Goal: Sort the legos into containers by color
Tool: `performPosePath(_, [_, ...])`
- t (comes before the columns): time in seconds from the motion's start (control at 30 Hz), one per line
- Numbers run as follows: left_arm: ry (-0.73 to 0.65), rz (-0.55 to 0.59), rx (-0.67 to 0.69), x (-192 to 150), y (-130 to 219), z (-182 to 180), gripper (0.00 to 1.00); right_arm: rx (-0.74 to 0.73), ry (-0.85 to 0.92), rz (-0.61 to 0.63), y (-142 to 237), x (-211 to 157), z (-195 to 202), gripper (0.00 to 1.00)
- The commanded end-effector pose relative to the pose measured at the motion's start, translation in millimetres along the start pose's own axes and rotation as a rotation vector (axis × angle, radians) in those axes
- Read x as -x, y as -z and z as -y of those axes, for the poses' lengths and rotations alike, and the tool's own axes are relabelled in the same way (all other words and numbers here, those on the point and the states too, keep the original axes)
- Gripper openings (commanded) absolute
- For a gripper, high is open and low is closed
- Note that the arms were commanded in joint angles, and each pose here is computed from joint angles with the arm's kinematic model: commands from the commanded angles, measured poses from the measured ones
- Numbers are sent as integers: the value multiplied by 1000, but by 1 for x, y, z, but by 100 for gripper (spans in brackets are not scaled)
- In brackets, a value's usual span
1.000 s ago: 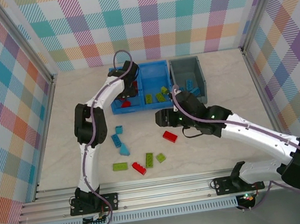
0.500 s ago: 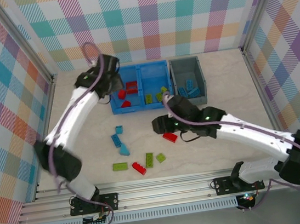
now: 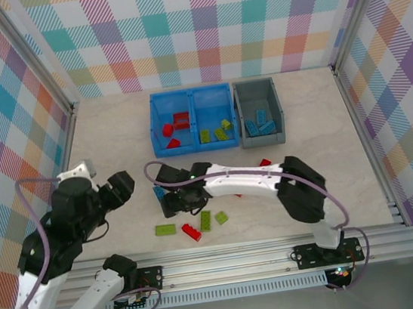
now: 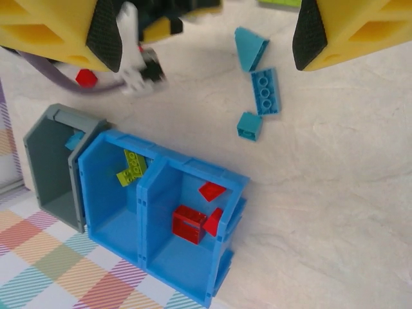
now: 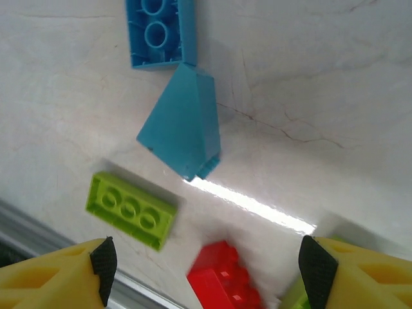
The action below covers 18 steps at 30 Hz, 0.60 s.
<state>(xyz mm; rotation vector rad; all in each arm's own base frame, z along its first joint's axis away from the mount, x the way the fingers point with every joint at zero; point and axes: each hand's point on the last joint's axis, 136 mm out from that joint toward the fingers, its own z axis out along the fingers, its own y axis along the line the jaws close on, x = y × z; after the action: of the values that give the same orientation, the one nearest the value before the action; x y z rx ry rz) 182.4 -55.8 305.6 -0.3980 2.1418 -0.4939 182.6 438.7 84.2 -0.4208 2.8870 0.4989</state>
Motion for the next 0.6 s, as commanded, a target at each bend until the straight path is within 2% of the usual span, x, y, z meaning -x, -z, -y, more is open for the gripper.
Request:
performPosePath(0.0, [-26,-29,-23,-15,5,-6,73,-36,-193,-59,0,-7,-9,78])
performPosePath(0.33, [-47,46,-84,-23,29,-21,73,-159,-379,-69,-36,9,-10,82])
performPosePath(0.57, [-46,40,-91,-25,30,-20,72,-178,-468,-108,-58,11,-5,75])
